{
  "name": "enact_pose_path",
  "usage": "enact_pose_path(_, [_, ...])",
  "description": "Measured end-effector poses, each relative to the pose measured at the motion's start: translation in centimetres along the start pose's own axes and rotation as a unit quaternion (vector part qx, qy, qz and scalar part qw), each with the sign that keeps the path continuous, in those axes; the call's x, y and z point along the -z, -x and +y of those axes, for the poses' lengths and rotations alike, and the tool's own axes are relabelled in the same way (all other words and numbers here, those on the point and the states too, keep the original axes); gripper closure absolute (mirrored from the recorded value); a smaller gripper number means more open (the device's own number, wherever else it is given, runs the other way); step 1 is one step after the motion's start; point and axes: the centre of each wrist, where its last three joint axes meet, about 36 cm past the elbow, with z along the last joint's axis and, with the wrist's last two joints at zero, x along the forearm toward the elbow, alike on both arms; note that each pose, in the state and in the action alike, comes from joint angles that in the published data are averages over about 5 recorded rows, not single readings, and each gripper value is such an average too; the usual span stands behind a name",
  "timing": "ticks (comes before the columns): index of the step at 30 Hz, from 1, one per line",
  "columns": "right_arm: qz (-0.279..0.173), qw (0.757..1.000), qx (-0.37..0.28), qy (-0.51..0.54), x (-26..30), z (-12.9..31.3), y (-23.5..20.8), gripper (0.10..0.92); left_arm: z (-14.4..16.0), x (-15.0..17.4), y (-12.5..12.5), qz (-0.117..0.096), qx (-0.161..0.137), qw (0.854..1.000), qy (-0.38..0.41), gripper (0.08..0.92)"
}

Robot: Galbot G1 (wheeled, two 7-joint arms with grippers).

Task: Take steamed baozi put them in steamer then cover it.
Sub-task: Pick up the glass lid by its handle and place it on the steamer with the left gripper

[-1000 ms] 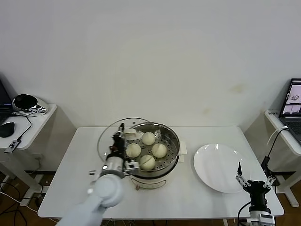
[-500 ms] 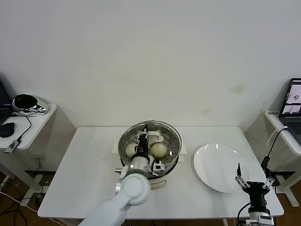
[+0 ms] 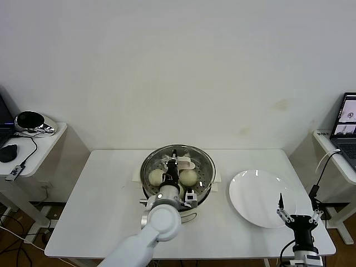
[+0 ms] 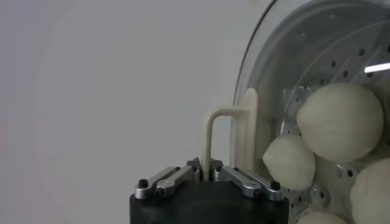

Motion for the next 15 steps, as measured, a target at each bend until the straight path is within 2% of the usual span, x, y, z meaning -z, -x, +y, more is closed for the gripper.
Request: enact_pose_path(15, [-0.001, 1.000, 0.003, -0.001, -0.04, 0.03, -0.09, 0.200, -0.49, -0.45, 0.65, 0.011, -0.001, 1.000, 0.001, 0.848])
